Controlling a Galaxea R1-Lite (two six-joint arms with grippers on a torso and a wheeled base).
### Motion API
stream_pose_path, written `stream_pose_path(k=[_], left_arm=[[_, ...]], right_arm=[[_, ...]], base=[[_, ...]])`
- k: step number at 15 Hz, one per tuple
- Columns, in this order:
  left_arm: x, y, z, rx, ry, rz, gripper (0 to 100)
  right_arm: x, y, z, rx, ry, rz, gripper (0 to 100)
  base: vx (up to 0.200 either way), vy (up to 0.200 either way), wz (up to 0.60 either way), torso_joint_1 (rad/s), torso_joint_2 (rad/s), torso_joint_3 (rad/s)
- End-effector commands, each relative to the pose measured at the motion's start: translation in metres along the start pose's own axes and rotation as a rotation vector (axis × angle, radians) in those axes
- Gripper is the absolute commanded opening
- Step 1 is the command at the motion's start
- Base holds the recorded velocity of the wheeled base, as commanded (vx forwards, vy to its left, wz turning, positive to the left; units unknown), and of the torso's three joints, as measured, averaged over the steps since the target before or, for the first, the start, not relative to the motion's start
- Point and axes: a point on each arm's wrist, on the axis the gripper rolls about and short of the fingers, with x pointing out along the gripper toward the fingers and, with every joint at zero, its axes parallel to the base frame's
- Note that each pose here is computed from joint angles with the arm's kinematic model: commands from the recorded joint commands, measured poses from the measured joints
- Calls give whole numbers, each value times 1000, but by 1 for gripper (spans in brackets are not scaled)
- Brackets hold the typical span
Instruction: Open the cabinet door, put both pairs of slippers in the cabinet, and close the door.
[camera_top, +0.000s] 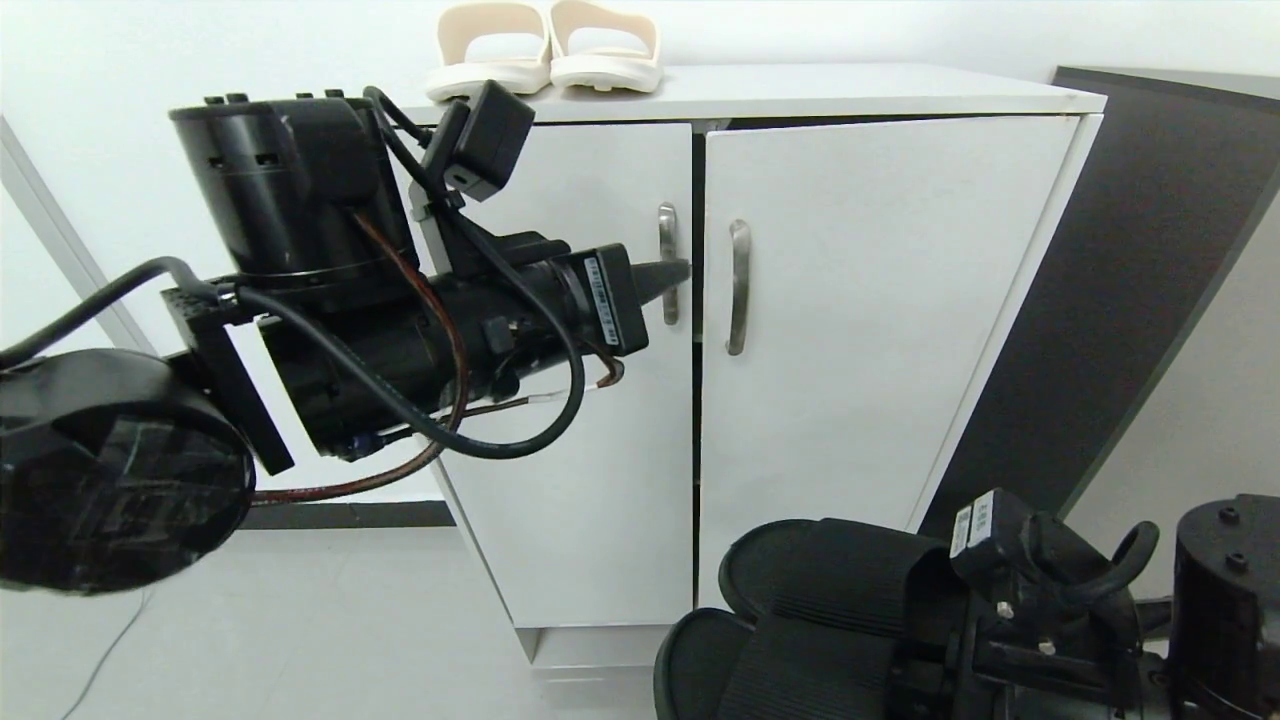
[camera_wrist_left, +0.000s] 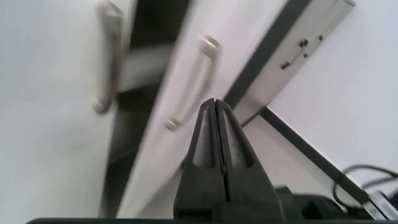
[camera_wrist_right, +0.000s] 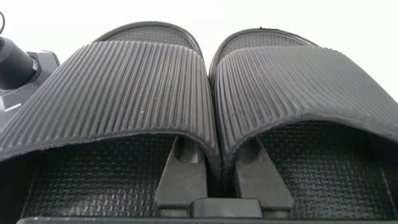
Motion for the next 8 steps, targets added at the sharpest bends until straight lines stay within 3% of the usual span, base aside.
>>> stream_pose_path(k=[1, 8], left_arm=[[15, 13, 3, -2, -8, 29, 0], [36, 19, 11, -14, 16, 43, 0]], right_arm=[[1, 1, -1, -1, 5, 5, 0], [1, 2, -3, -24, 14, 11, 0]], base=[[0, 0, 0, 0, 0, 0], [0, 0, 0, 0, 0, 0]])
